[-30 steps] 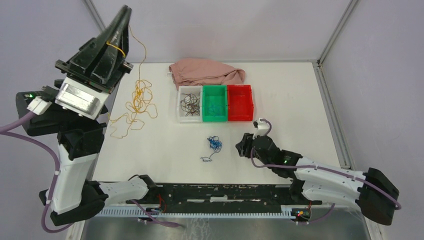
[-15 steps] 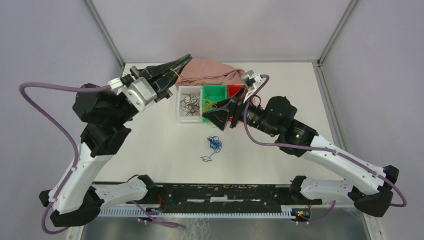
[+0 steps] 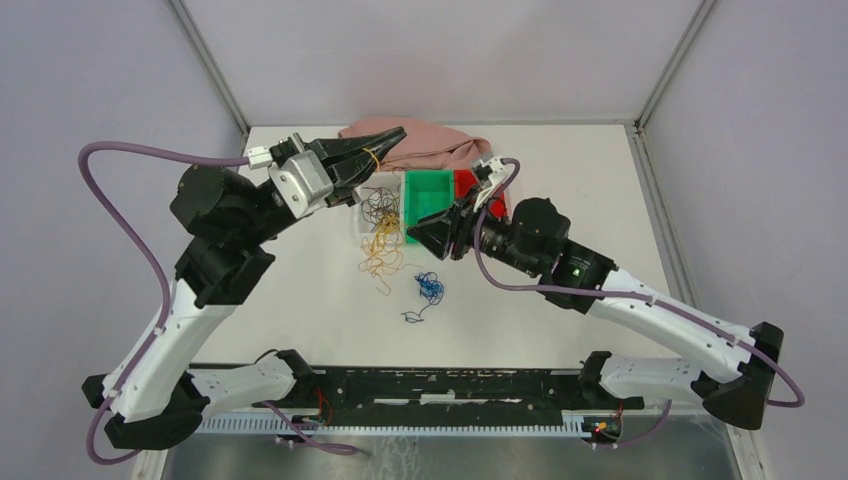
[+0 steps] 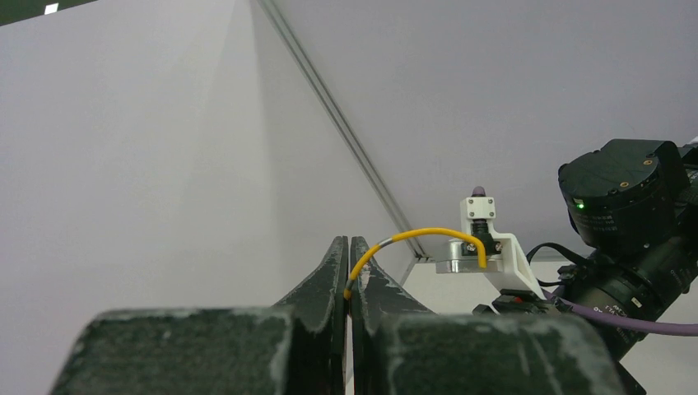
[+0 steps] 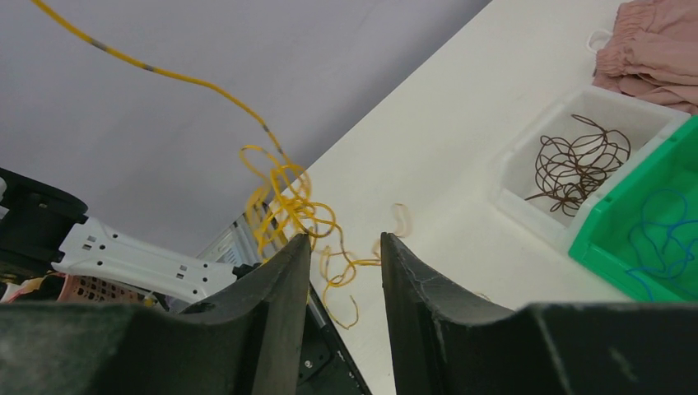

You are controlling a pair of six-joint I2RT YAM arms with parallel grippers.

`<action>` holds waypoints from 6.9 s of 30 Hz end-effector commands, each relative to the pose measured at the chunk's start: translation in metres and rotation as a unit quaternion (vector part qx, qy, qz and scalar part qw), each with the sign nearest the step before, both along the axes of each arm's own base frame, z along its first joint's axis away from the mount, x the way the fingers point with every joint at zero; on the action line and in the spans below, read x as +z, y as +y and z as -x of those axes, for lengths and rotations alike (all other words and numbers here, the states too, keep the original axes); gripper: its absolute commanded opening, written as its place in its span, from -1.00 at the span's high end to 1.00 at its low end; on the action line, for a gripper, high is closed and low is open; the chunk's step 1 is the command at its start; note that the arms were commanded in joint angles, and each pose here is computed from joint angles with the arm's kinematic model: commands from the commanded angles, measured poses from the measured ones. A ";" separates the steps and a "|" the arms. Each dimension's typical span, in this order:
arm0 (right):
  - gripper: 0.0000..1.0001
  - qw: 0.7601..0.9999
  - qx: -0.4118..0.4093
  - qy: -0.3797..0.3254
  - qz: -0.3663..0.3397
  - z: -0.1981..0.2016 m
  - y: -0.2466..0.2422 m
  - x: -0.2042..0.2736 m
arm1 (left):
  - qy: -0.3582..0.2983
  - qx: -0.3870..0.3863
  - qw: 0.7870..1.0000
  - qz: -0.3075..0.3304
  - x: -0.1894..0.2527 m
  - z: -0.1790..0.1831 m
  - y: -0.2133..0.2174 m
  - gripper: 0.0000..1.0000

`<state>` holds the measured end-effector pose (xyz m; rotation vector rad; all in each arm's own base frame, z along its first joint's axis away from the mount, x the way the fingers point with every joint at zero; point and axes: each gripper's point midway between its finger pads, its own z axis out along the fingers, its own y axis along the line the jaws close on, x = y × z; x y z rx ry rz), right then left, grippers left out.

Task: Untangle the cables
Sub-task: Untie the cable.

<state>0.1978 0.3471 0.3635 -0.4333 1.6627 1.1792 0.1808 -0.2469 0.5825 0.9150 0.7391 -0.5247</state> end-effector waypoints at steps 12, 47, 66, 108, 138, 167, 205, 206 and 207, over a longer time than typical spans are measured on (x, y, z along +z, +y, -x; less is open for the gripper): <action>-0.11 0.999 0.011 -0.013 -0.043 0.002 0.005 0.020 | 0.004 -0.021 0.999 0.024 0.013 0.014 0.005 0.94; -0.16 0.998 -0.009 -0.016 -0.060 0.007 -0.015 0.020 | 0.001 -0.021 0.999 0.031 0.019 0.016 0.008 0.94; -0.04 0.995 -0.068 -0.022 -0.073 -0.022 -0.008 0.029 | 0.005 -0.032 0.999 0.028 0.018 0.020 0.006 0.94; -0.05 0.988 -0.119 -0.021 -0.097 -0.036 0.010 0.020 | 0.043 -0.093 0.995 0.007 0.013 0.031 -0.010 0.94; 0.03 0.988 -0.141 0.034 -0.049 -0.045 0.050 -0.057 | 0.050 -0.108 0.993 0.007 0.023 0.034 -0.013 0.94; 0.18 0.941 -0.291 0.133 0.109 -0.043 -0.056 -0.242 | -0.081 -0.053 0.994 0.044 0.095 0.056 0.027 0.94; 0.36 0.886 -0.380 0.185 0.189 -0.035 -0.144 -0.318 | -0.319 0.201 0.896 0.234 0.223 0.058 0.124 0.94; 0.37 0.886 -0.381 0.186 0.189 -0.036 -0.145 -0.319 | -0.325 0.213 0.888 0.248 0.231 0.060 0.131 0.94; 0.37 0.884 -0.382 0.187 0.192 -0.035 -0.146 -0.321 | -0.327 0.220 0.883 0.254 0.236 0.060 0.135 0.94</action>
